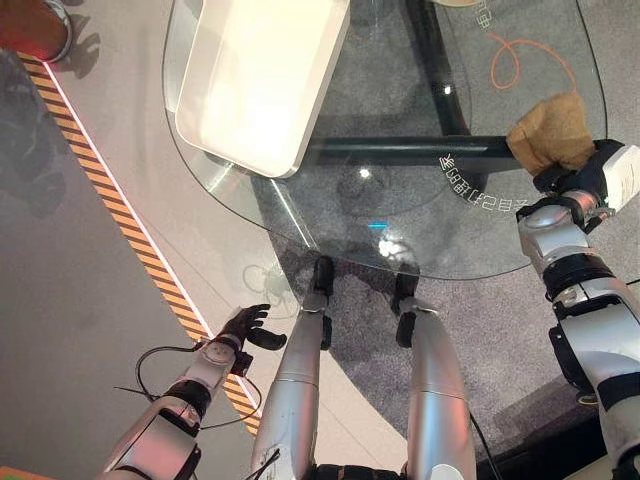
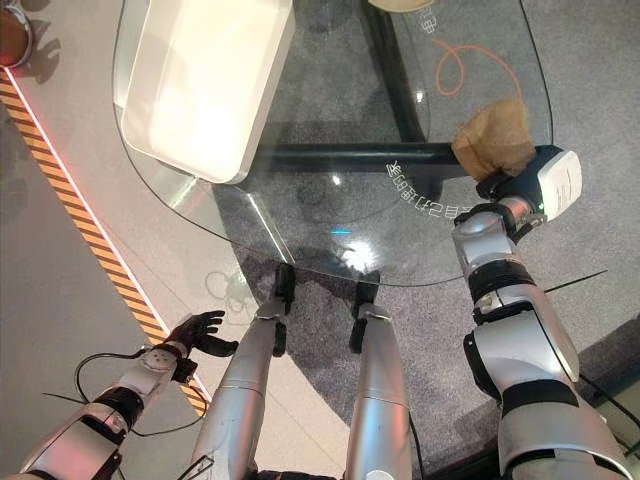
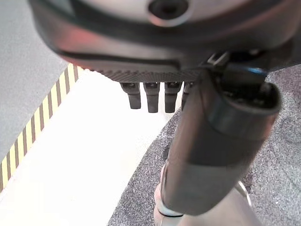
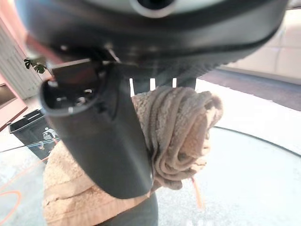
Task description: Wipe the table with a cloth and put it in the basket.
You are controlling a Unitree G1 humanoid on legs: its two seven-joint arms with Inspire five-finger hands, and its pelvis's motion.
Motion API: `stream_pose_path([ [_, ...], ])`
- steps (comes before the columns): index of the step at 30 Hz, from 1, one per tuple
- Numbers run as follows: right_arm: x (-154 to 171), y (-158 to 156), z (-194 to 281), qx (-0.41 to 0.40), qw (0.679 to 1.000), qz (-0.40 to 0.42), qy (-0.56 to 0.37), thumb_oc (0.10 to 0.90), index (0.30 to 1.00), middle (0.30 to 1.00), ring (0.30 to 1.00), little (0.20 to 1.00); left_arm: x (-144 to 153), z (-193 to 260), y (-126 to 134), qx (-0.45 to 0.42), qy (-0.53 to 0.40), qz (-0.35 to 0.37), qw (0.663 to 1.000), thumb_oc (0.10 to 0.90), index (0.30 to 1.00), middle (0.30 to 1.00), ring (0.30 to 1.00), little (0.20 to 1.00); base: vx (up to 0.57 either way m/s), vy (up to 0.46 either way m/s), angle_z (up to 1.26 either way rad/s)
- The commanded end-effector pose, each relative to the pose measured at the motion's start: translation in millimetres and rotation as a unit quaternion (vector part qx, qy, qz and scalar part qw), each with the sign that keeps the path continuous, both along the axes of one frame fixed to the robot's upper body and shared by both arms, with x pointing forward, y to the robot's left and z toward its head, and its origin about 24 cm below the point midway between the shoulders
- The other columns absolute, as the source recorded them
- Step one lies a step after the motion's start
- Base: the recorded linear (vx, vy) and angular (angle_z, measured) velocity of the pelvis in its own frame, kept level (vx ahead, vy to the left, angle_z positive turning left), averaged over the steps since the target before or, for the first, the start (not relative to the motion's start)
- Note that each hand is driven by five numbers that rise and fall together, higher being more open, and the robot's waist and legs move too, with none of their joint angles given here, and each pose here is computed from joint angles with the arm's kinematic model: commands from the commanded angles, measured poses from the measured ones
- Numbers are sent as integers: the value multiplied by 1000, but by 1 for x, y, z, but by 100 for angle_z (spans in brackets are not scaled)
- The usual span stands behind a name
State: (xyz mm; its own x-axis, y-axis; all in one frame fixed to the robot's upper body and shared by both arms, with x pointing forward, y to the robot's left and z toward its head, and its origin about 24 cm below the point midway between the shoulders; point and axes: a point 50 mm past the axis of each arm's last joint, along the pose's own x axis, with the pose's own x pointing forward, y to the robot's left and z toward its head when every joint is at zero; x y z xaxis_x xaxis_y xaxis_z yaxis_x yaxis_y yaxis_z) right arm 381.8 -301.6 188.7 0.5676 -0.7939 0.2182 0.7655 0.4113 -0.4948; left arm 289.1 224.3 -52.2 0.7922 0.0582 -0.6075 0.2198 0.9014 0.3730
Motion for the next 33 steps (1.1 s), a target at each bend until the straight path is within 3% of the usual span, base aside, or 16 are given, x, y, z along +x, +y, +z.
stream_pose_path([
  [1,-27,-50,45,-63,990,-101,-81,100,300,300,300,200,-22,-13,26,4,35,40,999,800,900,900,900,900,-73,-5,-1],
  [9,-15,-25,60,-98,989,-35,-101,100,300,300,300,200,-22,-12,29,5,36,39,999,800,900,900,900,900,0,0,0],
  [19,5,36,83,-175,973,97,-115,100,300,300,300,200,-22,-14,22,3,33,35,999,800,900,900,900,900,0,0,0],
  [33,16,119,81,-287,919,263,-56,100,300,300,300,200,-20,-16,11,0,27,24,999,800,900,900,900,900,0,0,0],
])
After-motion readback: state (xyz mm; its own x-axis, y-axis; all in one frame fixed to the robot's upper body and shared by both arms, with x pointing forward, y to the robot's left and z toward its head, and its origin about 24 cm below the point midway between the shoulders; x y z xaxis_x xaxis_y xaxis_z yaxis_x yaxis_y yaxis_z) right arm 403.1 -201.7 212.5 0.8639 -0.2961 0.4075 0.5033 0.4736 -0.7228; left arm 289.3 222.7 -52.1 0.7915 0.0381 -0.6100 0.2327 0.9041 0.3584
